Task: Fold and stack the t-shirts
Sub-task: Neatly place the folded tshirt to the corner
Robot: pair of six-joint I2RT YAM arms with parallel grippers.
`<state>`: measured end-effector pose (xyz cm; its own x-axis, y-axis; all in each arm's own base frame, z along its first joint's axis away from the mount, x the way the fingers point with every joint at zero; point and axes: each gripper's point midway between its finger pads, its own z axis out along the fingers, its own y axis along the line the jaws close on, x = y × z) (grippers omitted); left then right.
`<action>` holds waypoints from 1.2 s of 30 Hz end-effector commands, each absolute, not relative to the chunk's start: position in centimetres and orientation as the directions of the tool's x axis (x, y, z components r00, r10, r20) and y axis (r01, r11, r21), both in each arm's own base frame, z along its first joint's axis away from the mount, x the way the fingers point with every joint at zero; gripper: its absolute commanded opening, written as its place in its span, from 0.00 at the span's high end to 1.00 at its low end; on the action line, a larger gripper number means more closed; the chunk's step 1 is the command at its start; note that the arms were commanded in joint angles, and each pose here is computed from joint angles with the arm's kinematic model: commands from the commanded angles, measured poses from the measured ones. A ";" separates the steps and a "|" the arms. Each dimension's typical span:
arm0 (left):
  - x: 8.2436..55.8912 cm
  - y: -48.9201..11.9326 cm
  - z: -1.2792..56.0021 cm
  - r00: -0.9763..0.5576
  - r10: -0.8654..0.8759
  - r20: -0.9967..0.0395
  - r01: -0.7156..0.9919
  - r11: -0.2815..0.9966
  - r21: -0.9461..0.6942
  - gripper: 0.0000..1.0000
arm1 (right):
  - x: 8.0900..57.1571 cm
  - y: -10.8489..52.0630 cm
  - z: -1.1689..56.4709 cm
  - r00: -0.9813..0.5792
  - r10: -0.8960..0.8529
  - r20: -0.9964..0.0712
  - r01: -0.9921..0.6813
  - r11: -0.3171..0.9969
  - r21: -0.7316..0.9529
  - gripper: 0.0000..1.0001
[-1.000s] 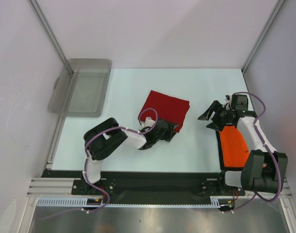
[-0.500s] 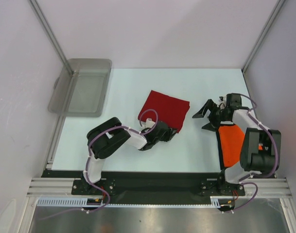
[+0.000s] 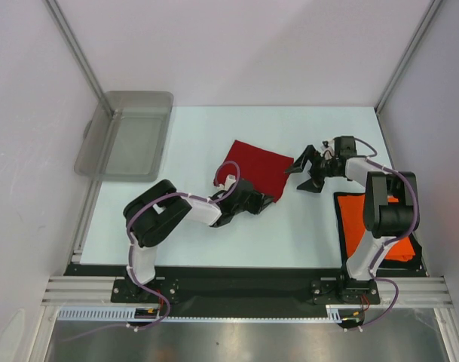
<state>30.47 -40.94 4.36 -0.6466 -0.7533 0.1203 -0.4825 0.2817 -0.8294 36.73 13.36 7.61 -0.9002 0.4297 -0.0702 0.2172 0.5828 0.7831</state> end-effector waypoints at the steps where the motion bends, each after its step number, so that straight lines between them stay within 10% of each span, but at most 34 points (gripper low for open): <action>1: 30.4 -41.2 8.2 -0.694 -0.710 0.118 -0.411 0.257 -0.875 1.00 | 38.6 14.1 8.4 -0.899 0.428 -0.093 0.182 0.559 0.809 0.03; 36: 29.8 -39.2 12.2 -0.747 -0.656 0.111 -0.343 0.236 -0.909 1.00 | 44.6 17.0 3.3 -0.769 0.639 -0.013 0.351 0.440 0.826 0.28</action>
<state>30.01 -39.26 9.26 -0.7166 -0.6854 0.1293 -0.4115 0.2659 -0.8717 42.98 17.69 4.44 -0.8045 0.5925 0.0402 0.3509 0.4196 0.8371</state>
